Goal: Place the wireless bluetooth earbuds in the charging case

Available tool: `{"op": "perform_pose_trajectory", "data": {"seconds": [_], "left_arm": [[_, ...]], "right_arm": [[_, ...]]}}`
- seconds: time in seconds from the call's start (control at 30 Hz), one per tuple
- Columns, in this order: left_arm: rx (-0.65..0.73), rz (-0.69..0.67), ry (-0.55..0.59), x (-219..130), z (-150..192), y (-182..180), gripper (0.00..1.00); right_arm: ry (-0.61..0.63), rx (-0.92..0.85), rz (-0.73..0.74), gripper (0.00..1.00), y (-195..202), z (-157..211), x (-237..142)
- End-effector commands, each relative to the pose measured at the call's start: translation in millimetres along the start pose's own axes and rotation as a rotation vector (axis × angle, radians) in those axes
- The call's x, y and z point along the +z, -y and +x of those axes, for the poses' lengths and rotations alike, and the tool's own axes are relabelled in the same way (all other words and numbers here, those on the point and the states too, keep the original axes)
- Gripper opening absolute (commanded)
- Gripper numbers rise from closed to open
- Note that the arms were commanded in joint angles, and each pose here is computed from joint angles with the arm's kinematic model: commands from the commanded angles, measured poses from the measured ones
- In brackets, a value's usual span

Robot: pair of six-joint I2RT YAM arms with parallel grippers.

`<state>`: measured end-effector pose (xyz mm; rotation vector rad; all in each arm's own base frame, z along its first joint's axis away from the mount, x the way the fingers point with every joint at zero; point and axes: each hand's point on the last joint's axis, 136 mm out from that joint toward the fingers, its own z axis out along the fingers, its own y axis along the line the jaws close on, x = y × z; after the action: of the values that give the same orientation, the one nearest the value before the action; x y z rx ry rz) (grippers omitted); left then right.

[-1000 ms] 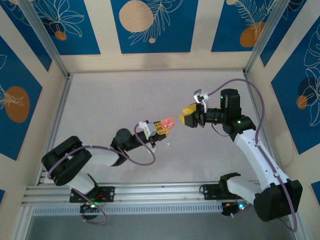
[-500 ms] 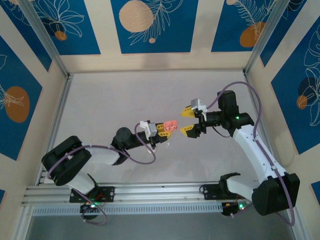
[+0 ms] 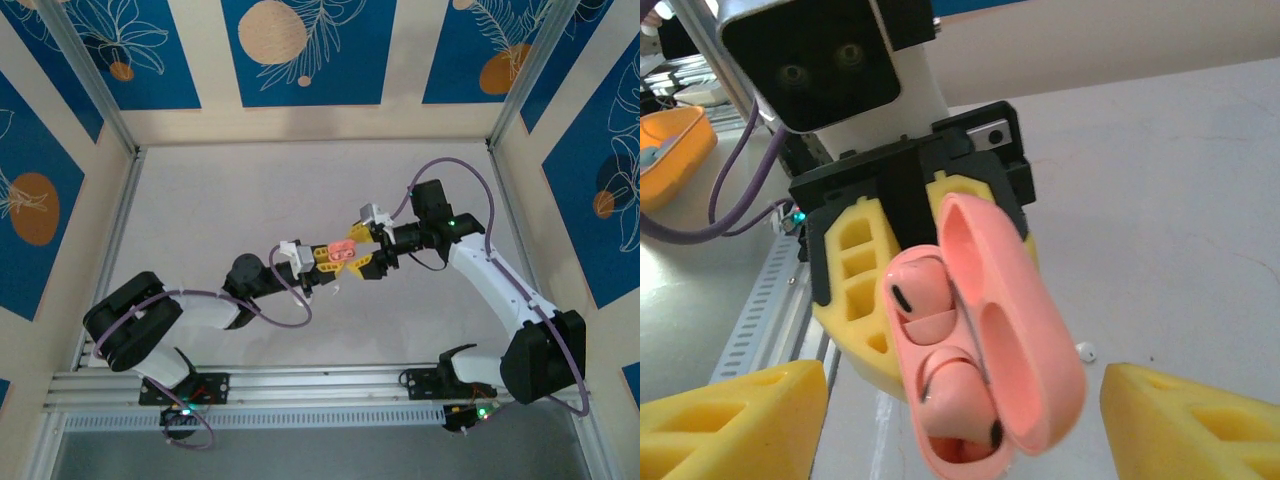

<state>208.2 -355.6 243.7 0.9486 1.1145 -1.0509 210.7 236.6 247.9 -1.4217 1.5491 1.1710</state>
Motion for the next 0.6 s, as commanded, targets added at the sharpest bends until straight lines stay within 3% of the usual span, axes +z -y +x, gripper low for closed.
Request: {"op": "perform_pose_trajectory", "data": {"seconds": [0.0,0.23,0.4,0.57], "left_arm": [[0.008,0.018,0.048,5.2,-13.5,3.4,0.16],[0.005,0.010,0.045,5.5,-10.9,1.8,0.16],[0.004,0.015,0.050,5.2,-11.9,2.6,0.16],[0.006,0.024,0.053,5.3,-13.8,4.0,0.16]], "right_arm": [[0.012,-0.025,-0.042,0.70,-14.6,-8.5,-1.9],[0.085,-0.110,-0.017,0.63,-33.2,-28.2,-22.1],[0.133,-0.150,0.085,0.60,-21.0,-34.4,-42.1],[0.035,-0.215,0.126,0.49,-6.3,-18.2,-36.9]]}}
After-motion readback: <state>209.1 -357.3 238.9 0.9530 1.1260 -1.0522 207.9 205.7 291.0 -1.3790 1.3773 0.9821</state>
